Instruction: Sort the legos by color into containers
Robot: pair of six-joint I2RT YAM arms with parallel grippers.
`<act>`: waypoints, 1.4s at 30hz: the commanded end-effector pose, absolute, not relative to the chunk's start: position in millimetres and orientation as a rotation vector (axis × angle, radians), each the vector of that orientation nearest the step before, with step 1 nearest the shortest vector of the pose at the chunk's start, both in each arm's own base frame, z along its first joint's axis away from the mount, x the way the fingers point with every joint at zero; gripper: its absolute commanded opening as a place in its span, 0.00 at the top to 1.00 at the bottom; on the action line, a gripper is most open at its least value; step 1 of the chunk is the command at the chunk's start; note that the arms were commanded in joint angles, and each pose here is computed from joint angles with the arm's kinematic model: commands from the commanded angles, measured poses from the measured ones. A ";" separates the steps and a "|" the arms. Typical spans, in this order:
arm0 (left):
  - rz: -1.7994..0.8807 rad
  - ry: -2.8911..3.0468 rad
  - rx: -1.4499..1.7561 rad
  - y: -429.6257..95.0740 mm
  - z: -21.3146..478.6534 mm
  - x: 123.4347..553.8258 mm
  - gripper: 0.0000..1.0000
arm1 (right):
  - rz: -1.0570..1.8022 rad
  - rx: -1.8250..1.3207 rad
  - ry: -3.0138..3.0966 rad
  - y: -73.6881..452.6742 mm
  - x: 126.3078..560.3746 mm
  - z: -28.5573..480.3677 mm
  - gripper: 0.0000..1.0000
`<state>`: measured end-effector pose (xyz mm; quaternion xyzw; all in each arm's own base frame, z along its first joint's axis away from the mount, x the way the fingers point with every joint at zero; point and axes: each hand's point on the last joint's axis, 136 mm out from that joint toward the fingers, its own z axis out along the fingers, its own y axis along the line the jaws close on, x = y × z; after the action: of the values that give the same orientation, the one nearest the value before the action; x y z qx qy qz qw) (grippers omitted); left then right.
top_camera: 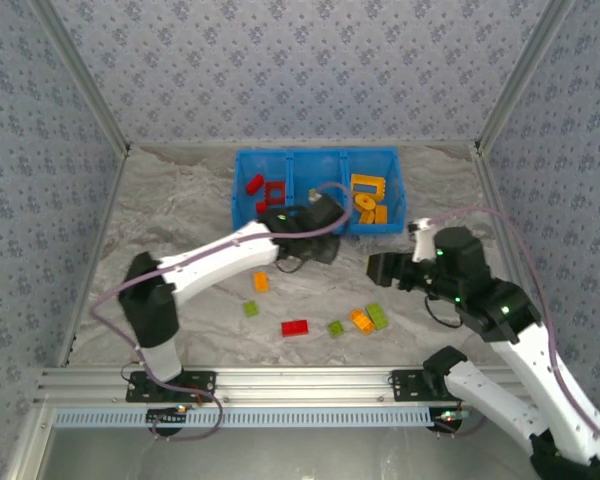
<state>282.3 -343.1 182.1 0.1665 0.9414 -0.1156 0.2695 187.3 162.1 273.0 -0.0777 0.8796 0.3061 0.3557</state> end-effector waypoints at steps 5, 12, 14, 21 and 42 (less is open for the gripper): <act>-0.199 2.591 0.127 -243.2 171.4 335.3 0.63 | 0.667 -0.538 2.131 265.4 196.2 283.7 0.24; -0.296 2.634 -0.056 -216.7 145.6 400.0 0.64 | 0.455 -0.688 1.995 355.1 203.9 268.5 0.25; -0.363 2.641 -0.091 -218.5 137.4 415.9 0.64 | 0.449 -0.671 1.968 373.8 210.9 274.7 0.25; -0.480 2.671 -0.115 -234.3 110.2 453.0 0.62 | 0.454 -0.654 2.000 392.7 217.2 258.4 0.24; -0.544 2.544 -0.200 -218.4 170.5 436.3 0.34 | 0.409 -0.537 2.060 352.4 222.3 240.5 0.25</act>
<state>441.1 -219.5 108.7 -0.0712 0.9609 -0.1751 0.2024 218.7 370.3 236.2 -0.2487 0.8362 0.1745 0.4566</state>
